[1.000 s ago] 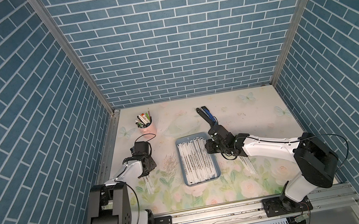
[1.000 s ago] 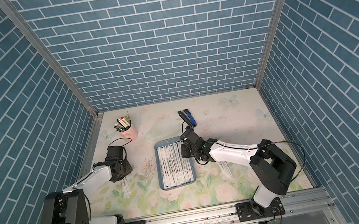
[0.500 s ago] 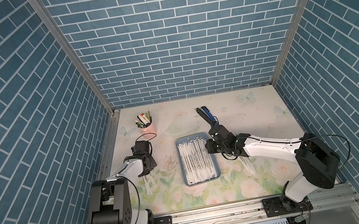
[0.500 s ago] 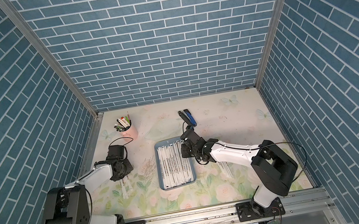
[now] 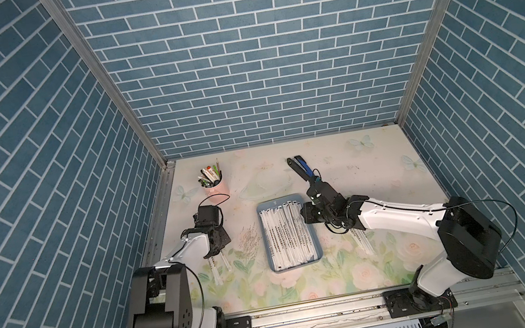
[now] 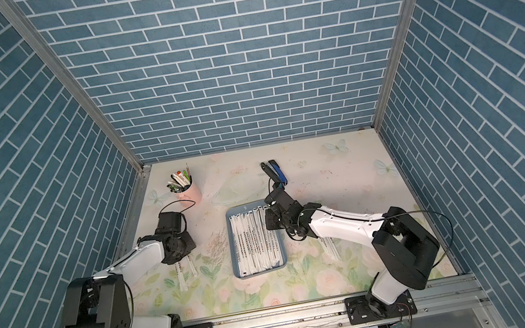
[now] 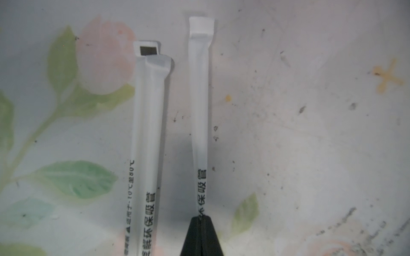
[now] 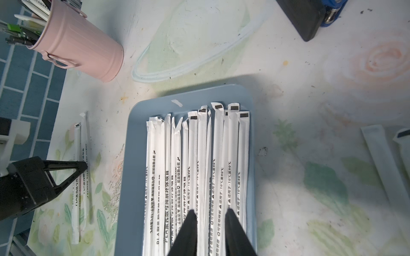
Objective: Put the straws into the storage box
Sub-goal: Pick up the straw from the center of the board, then place the straw in the storage box.
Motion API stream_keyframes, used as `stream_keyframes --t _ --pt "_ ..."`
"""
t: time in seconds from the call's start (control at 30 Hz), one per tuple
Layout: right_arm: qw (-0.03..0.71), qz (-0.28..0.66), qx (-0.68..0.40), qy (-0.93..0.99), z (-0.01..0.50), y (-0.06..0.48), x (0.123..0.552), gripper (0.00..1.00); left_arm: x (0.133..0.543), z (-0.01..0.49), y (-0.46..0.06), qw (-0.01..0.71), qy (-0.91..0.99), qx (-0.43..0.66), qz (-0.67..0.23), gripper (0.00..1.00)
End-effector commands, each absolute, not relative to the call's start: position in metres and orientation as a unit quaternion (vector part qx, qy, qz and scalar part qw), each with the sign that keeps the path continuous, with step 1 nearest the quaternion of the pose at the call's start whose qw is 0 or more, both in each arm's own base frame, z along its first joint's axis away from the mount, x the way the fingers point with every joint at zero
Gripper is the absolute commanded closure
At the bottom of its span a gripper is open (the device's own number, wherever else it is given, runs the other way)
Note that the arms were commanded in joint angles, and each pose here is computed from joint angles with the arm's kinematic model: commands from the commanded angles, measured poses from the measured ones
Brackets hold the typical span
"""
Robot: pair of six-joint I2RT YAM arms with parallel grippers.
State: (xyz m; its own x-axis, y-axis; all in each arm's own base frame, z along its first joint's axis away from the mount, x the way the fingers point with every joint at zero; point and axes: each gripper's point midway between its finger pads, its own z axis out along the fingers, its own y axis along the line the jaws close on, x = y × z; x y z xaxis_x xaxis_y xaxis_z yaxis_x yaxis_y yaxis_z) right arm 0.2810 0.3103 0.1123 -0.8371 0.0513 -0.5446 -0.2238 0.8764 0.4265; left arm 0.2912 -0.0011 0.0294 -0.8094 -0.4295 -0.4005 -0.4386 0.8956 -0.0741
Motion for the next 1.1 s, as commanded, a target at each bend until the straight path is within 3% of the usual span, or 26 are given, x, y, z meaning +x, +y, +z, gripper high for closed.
stream_keyframes --t 0.0,0.27,0.47,0.63,1.07 --pt "0.293 0.235 -0.047 0.926 0.122 0.303 0.283 0.76 0.304 0.065 -0.012 0.241 0.945 -0.222 -0.015 1.00" --pt "0.319 0.207 -0.025 0.924 0.137 0.275 0.287 0.76 0.291 0.131 -0.079 0.299 0.940 -0.160 -0.044 1.00" --pt "0.326 0.195 -0.008 0.925 0.137 0.264 0.295 0.76 0.280 0.131 -0.180 0.308 0.935 -0.126 -0.126 1.00" --pt "0.325 0.195 -0.005 0.925 0.138 0.265 0.296 0.76 0.286 0.117 -0.233 0.312 0.932 -0.098 -0.154 1.00" --pt "0.316 0.195 0.001 0.929 0.132 0.260 0.290 0.76 0.274 0.055 -0.241 0.267 0.950 -0.102 -0.128 1.00"
